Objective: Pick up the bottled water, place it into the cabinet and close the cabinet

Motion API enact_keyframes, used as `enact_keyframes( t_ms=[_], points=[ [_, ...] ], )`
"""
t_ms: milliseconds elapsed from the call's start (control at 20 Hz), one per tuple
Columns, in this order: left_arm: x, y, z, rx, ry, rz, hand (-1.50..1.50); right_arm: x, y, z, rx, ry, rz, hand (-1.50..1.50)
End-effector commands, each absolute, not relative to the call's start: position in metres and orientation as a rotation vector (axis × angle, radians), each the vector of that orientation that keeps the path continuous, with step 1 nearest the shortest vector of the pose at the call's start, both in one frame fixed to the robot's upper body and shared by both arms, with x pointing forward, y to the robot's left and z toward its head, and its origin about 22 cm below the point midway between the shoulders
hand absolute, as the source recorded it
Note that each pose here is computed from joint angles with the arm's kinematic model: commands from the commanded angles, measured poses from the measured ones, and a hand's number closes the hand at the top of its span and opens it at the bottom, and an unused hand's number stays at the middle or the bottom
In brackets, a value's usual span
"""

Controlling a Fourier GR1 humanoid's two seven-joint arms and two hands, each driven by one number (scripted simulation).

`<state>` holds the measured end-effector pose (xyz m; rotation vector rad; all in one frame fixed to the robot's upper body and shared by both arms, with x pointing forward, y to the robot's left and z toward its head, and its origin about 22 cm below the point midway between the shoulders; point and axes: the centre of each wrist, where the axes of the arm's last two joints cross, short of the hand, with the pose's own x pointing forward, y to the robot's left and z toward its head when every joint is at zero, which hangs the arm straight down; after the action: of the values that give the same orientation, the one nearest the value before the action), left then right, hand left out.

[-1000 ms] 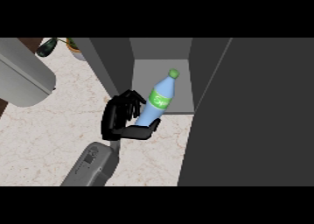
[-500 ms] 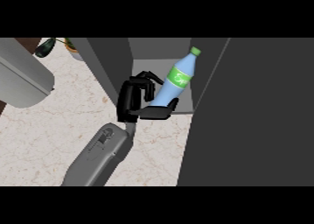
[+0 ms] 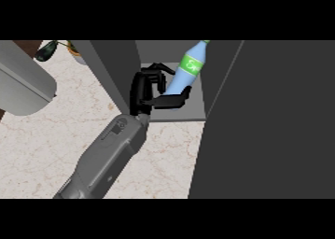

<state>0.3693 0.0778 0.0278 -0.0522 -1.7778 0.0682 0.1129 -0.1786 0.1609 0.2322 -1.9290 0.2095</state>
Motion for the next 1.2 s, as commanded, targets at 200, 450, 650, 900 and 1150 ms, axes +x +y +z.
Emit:
enact_keyframes(
  t_ms=[200, 450, 650, 900, 1150],
  points=[
    [0.39, 0.086, 0.012, 0.112, -1.738, 0.097, 1.5, 0.104, -0.185, 0.167, 0.247, -1.952, 0.194, -1.5],
    [0.398, 0.095, 0.003, 0.184, -1.741, 0.079, 1.5, 0.093, -0.193, 0.179, 0.256, -1.955, 0.199, -1.5],
    [0.412, 0.089, 0.018, 0.305, -1.745, 0.069, 1.5, 0.097, -0.193, 0.175, 0.291, -1.962, 0.213, -1.5],
    [0.411, 0.101, 0.004, 0.348, -1.767, 0.05, 1.5, 0.097, -0.193, 0.173, 0.272, -1.981, 0.218, -1.5],
    [0.424, 0.103, 0.02, 0.417, -1.758, -0.042, -1.5, 0.091, -0.195, 0.179, 0.291, -1.971, 0.23, -1.5]
  ],
)
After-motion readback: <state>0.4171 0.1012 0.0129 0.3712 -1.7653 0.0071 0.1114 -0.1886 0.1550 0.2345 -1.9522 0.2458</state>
